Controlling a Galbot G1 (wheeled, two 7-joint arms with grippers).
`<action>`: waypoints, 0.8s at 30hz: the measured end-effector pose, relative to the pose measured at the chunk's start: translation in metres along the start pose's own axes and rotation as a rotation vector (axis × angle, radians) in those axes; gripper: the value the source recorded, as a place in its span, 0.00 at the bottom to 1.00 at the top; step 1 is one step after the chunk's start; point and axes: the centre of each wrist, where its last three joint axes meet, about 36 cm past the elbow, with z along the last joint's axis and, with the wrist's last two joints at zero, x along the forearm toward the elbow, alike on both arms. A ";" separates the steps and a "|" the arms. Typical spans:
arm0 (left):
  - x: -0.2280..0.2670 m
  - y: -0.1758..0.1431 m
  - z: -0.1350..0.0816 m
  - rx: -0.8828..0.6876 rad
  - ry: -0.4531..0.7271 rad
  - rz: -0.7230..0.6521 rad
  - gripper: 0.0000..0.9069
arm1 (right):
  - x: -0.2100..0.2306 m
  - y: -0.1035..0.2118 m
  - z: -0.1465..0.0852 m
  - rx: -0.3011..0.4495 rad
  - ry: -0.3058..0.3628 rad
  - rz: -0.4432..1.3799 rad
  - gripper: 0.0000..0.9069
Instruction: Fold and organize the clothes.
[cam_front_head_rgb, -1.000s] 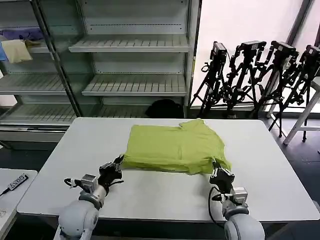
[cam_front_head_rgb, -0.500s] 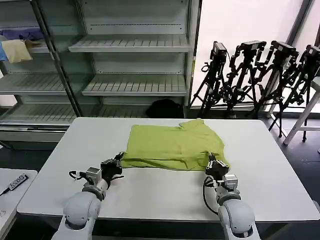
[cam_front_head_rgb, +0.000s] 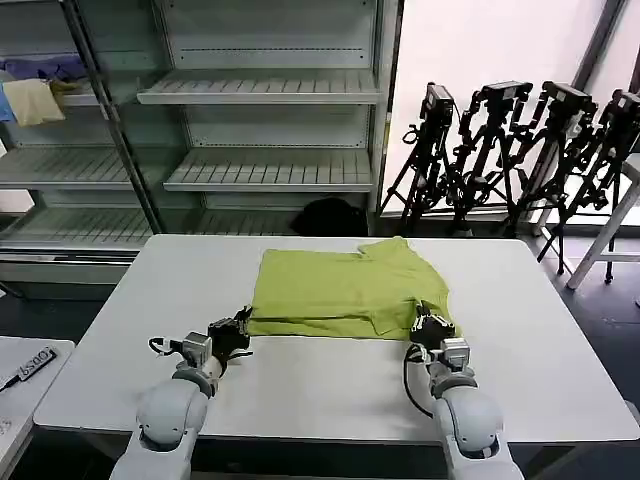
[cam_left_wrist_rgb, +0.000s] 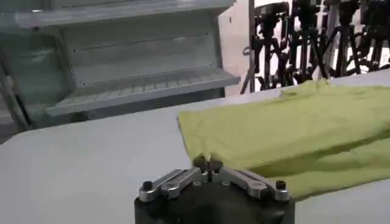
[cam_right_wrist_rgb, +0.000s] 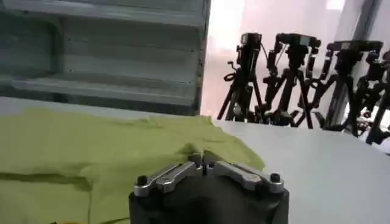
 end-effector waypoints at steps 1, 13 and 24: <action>0.000 0.000 0.000 -0.001 -0.003 0.000 1.00 | -0.001 0.000 -0.001 0.000 -0.003 0.002 1.00; 0.006 0.001 -0.013 0.002 -0.050 0.000 1.00 | 0.001 -0.012 -0.009 0.003 -0.008 0.027 1.00; 0.015 -0.008 -0.013 0.006 -0.050 0.014 1.00 | 0.020 -0.033 -0.004 0.025 0.005 0.045 1.00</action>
